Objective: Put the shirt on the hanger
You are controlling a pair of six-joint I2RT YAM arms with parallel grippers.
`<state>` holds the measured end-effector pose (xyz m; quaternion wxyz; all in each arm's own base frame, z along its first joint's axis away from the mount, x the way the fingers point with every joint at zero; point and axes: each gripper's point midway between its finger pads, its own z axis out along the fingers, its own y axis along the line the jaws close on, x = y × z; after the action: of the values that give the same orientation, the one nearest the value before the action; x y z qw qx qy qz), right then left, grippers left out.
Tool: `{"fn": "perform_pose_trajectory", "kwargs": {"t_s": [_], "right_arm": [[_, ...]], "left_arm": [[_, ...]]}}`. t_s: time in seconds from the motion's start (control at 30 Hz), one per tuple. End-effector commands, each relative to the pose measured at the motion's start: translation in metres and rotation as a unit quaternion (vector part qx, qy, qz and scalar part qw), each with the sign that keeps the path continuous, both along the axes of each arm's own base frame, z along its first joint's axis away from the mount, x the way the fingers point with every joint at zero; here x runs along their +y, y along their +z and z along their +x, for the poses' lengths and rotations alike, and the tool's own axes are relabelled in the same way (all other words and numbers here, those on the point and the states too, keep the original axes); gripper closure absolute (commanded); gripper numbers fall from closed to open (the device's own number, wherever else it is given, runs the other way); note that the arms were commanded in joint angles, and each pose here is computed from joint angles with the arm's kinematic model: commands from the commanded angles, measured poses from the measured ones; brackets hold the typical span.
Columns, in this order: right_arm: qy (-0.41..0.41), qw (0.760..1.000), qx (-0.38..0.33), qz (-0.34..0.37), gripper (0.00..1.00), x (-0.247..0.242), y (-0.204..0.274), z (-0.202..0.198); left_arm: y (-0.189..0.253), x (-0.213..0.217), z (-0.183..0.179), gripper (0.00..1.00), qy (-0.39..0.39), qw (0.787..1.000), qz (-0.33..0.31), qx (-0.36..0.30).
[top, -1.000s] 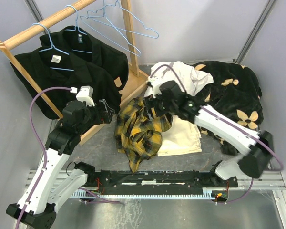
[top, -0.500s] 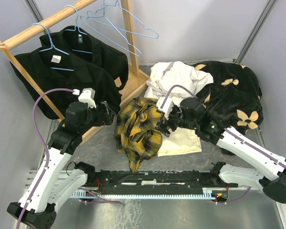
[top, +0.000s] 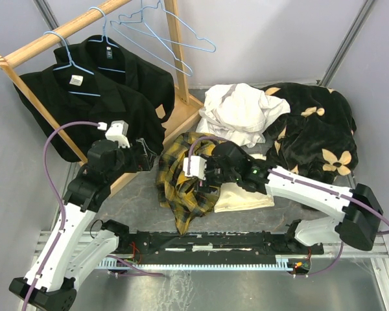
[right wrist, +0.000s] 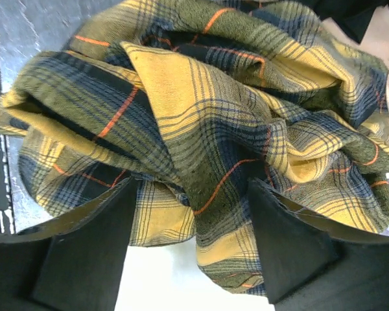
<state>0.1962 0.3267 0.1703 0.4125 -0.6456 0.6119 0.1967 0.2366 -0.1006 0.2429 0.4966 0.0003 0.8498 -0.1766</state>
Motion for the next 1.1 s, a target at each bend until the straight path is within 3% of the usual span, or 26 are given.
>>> {"fn": "perform_pose_trajectory", "kwargs": {"t_s": [0.0,0.07,0.13,0.2,0.27,0.4,0.7,0.9,1.07], "right_arm": [[-0.020,0.997,-0.069,0.025,0.29,0.019,0.035,0.029],[-0.041,0.996,-0.081,0.023,0.44,0.020,0.038,0.039],[-0.073,0.993,-0.088,0.029,0.65,0.020,0.048,0.050],[-0.086,0.992,-0.090,0.035,0.77,0.020,0.056,0.054],[-0.101,0.990,-0.085,0.048,0.99,0.021,0.067,0.057],[-0.178,0.979,-0.067,0.075,1.00,0.011,0.095,0.075],[-0.328,0.932,-0.024,0.150,1.00,-0.036,0.141,0.114],[-0.432,0.890,0.017,0.143,1.00,-0.072,0.123,0.136],[-0.476,0.850,0.129,0.184,1.00,-0.090,0.093,0.149]], "left_arm": [[0.006,-0.002,-0.002,0.04,0.003,1.000,-0.022,-0.006],[0.006,-0.001,-0.003,0.04,0.006,1.000,-0.021,-0.007],[0.007,0.001,-0.004,0.04,0.011,1.000,-0.023,-0.010],[0.007,0.002,-0.005,0.04,0.013,1.000,-0.024,-0.010],[0.008,0.003,-0.005,0.04,0.018,0.999,-0.026,-0.011],[0.009,0.002,-0.005,0.04,0.022,0.999,-0.036,-0.013],[0.022,-0.029,-0.001,0.04,-0.051,0.996,-0.074,-0.023],[0.018,-0.045,0.008,0.08,-0.058,0.993,-0.108,0.003],[0.012,-0.053,0.009,0.09,-0.048,0.991,-0.125,0.006]]}}
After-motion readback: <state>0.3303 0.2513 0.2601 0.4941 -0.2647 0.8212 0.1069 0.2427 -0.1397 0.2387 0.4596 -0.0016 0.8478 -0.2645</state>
